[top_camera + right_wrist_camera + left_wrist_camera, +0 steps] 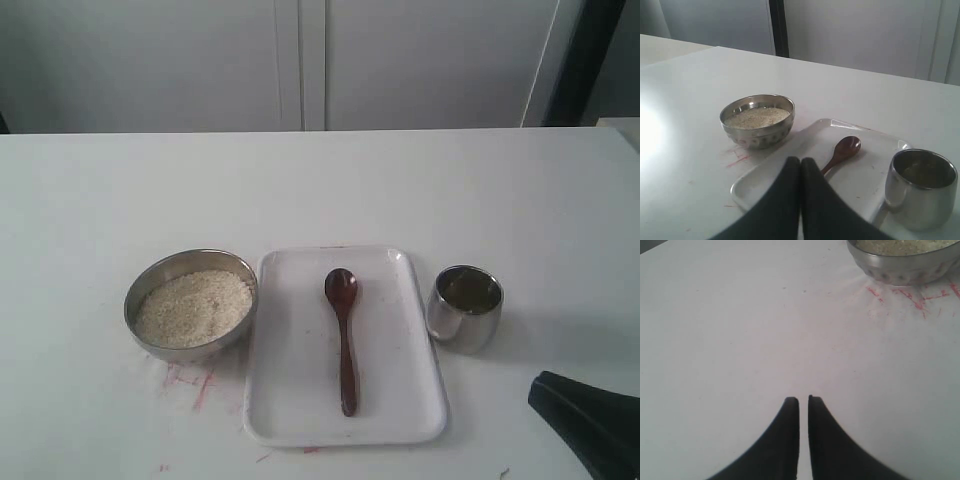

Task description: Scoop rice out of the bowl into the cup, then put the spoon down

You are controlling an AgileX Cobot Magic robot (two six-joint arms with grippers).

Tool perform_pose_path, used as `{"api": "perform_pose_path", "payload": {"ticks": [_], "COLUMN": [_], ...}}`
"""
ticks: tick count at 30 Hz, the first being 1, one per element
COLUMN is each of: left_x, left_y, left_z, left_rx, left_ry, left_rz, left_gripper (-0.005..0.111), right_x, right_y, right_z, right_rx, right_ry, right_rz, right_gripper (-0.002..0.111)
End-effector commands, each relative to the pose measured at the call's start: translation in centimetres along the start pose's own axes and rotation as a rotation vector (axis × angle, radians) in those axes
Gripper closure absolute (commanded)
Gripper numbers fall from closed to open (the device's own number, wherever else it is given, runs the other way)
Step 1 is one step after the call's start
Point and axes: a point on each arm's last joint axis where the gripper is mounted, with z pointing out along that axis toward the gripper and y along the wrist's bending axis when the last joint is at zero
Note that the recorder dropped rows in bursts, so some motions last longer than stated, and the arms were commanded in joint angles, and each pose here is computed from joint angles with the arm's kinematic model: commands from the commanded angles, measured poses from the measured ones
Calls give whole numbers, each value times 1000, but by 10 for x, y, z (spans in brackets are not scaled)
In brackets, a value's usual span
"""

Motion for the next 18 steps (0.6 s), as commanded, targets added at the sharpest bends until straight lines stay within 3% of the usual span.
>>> {"api": "perform_pose_path", "payload": {"ticks": [1,18], "left_x": [7,7], "left_y": [-2,-2], "left_z": [1,1], "left_rx": [21,21], "left_ry": [61,61], "left_rz": [-10,-10], "left_gripper": [92,92], "right_x": [1,-2], "right_y": [0,-2], "right_z": [0,-5], "right_rx": [-2,24], "right_ry": [-7,-54], "right_rz": [3,5], "right_gripper": [108,108]}}
